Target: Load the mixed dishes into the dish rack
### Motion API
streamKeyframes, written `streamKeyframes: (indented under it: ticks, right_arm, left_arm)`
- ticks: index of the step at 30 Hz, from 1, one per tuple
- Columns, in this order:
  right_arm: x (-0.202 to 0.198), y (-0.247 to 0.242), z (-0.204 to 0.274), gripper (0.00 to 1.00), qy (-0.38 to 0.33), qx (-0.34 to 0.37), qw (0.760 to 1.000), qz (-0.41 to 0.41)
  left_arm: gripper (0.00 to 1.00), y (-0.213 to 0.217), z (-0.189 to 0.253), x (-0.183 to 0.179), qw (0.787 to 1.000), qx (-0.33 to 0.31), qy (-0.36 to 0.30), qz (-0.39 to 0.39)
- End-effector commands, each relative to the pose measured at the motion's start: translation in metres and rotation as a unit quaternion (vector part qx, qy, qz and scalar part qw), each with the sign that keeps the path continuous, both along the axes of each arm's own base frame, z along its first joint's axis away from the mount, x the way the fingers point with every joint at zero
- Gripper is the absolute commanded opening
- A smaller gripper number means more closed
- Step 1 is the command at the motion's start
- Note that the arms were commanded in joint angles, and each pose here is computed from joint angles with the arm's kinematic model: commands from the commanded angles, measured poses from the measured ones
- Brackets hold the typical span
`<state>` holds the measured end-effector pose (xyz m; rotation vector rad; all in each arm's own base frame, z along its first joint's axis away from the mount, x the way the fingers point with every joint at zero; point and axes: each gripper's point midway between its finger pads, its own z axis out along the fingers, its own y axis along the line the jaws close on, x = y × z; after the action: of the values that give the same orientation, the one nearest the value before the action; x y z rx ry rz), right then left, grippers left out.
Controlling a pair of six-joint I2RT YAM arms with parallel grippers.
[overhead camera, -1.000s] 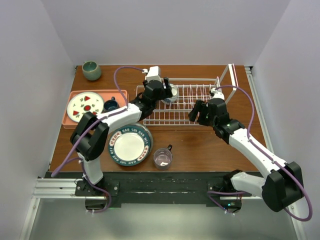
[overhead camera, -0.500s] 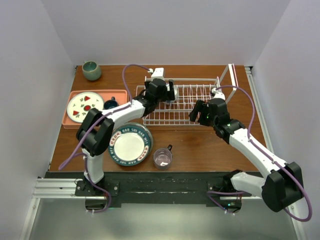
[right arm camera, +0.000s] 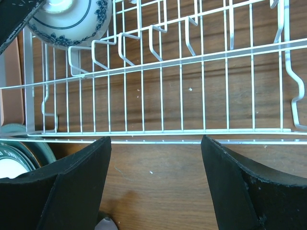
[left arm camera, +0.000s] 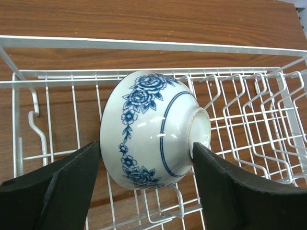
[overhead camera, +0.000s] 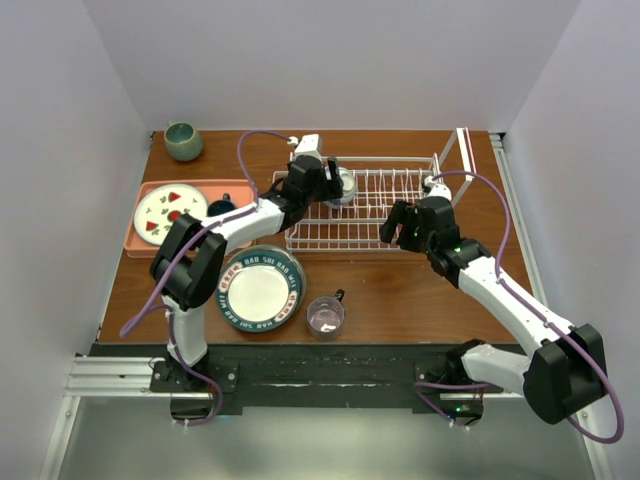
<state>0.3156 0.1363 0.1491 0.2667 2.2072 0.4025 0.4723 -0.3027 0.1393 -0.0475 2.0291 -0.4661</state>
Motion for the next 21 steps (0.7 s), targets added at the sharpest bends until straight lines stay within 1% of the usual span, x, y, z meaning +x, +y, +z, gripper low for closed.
streamKeyframes:
  ticks: [1, 2, 4, 8, 9, 10, 12, 13, 16, 21]
  right_arm:
    - [0.003, -0.005, 0.009, 0.8, -0.017, -0.003, 1.0, -0.011]
    - [0.003, -0.005, 0.007, 0.8, -0.015, -0.004, 1.0, -0.011]
    - [0.003, -0.006, 0.007, 0.8, -0.015, -0.005, 1.0, -0.012]
    - [0.003, -0.005, 0.008, 0.8, -0.016, -0.003, 1.0, -0.011]
    - [0.004, -0.005, 0.008, 0.8, -0.017, -0.003, 1.0, -0.012]
    - [0.003, -0.005, 0.008, 0.8, -0.016, -0.003, 1.0, -0.011]
    - [0.003, -0.005, 0.007, 0.8, -0.015, -0.004, 1.0, -0.012]
    - [0.004, -0.005, 0.008, 0.8, -0.016, -0.004, 1.0, -0.012]
    - [0.004, -0.005, 0.006, 0.8, -0.014, -0.005, 1.0, -0.012]
    - [0.008, -0.004, -0.006, 0.79, -0.001, -0.013, 1.0, -0.012]
  left_arm:
    - [0.73, 0.007, -0.011, 0.001, 1.0, -0.008, 0.01, 0.008]
    - [0.67, 0.008, -0.012, 0.001, 1.0, -0.008, 0.011, 0.009]
    - [0.61, 0.011, -0.012, 0.001, 1.0, -0.009, 0.012, 0.015]
    - [0.44, 0.02, -0.011, -0.001, 0.999, 0.0, 0.013, 0.033]
    - [0.42, 0.022, -0.009, -0.001, 0.999, 0.002, 0.012, 0.036]
    - [0.35, 0.025, -0.011, -0.002, 0.999, 0.005, 0.014, 0.04]
    - [0.31, 0.029, -0.009, -0.003, 0.999, 0.005, 0.013, 0.048]
    - [0.26, 0.032, -0.01, -0.004, 0.999, 0.001, 0.014, 0.052]
    - [0.2, 0.039, -0.009, -0.007, 0.998, -0.021, 0.01, 0.057]
    - [0.18, 0.048, -0.008, -0.015, 0.997, -0.053, 0.01, 0.06]
